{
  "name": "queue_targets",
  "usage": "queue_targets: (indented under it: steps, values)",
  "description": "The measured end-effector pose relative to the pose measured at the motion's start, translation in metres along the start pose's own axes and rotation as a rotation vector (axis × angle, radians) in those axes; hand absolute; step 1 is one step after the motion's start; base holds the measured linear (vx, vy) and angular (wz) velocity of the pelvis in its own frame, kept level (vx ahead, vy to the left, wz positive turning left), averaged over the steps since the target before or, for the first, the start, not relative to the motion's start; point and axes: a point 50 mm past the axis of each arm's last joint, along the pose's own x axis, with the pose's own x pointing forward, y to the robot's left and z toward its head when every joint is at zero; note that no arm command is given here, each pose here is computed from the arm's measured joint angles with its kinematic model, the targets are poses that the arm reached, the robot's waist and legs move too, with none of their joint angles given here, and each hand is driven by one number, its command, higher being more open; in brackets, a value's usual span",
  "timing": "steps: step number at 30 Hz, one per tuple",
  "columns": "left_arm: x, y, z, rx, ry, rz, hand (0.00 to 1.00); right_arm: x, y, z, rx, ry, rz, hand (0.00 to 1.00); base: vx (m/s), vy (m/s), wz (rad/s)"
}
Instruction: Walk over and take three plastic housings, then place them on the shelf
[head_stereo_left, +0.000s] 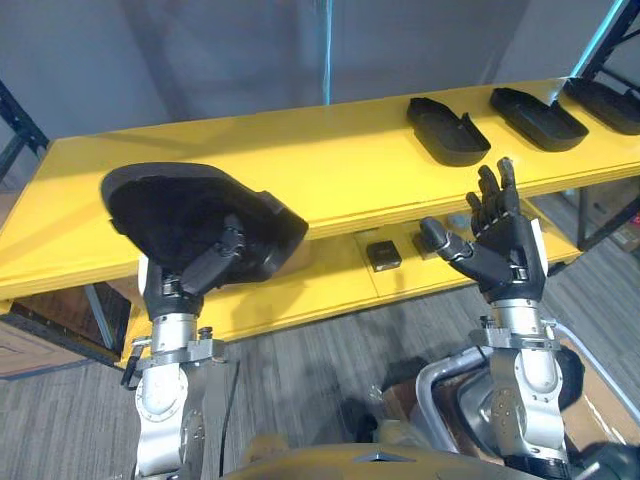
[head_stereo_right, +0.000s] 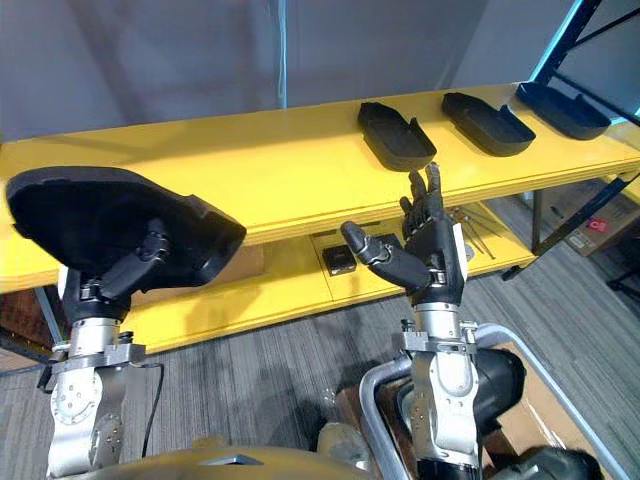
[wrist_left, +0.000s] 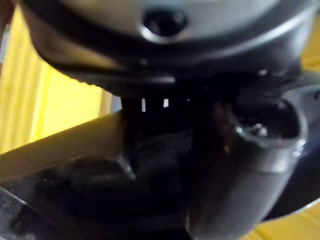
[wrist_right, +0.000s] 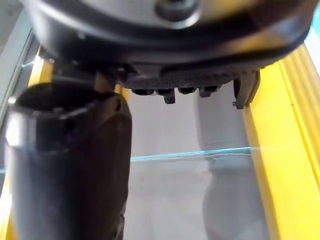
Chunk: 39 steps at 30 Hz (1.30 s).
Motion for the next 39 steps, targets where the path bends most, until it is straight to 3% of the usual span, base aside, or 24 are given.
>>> queue_targets:
  steps: [9, 19, 21, 24, 26, 30, 33, 39]
  values:
    - [0.008, -0.003, 0.005, -0.002, -0.05, -0.042, 0.0, -0.001, -0.02, 0.009, -0.018, -0.032, -0.064, 1.0, 0.23, 0.095, -0.3]
    - [0.012, 0.002, 0.032, 0.074, -0.134, -0.15, 0.0, 0.002, 0.022, 0.004, 0.091, -0.038, 0.003, 1.0, 0.08, 0.167, -0.23]
    - [0.016, 0.001, 0.043, 0.083, -0.152, -0.243, 0.0, 0.002, 0.022, 0.003, 0.093, -0.023, -0.012, 1.0, 0.03, 0.07, -0.06]
    - [0.029, -0.003, 0.05, 0.02, -0.12, -0.382, 0.0, 0.002, 0.023, 0.001, 0.06, 0.0, -0.001, 1.0, 0.0, 0.052, -0.09]
    - [0.038, -0.003, 0.048, -0.092, -0.064, -0.393, 0.0, 0.003, 0.026, 0.0, 0.065, 0.01, 0.01, 1.0, -0.03, 0.017, -0.21]
    - [0.051, -0.002, 0.036, -0.317, 0.039, -0.324, 0.0, 0.003, 0.027, -0.002, 0.062, 0.033, 0.032, 1.0, -0.06, -0.009, -0.2]
    - [0.062, 0.005, 0.008, -0.507, 0.176, -0.209, 0.0, 0.004, 0.029, -0.003, 0.052, 0.053, 0.067, 1.0, -0.08, -0.012, -0.17]
    - [0.063, 0.024, -0.047, -0.676, 0.385, 0.012, 0.0, 0.002, 0.041, -0.011, 0.055, 0.108, 0.186, 1.0, -0.06, -0.018, -0.13]
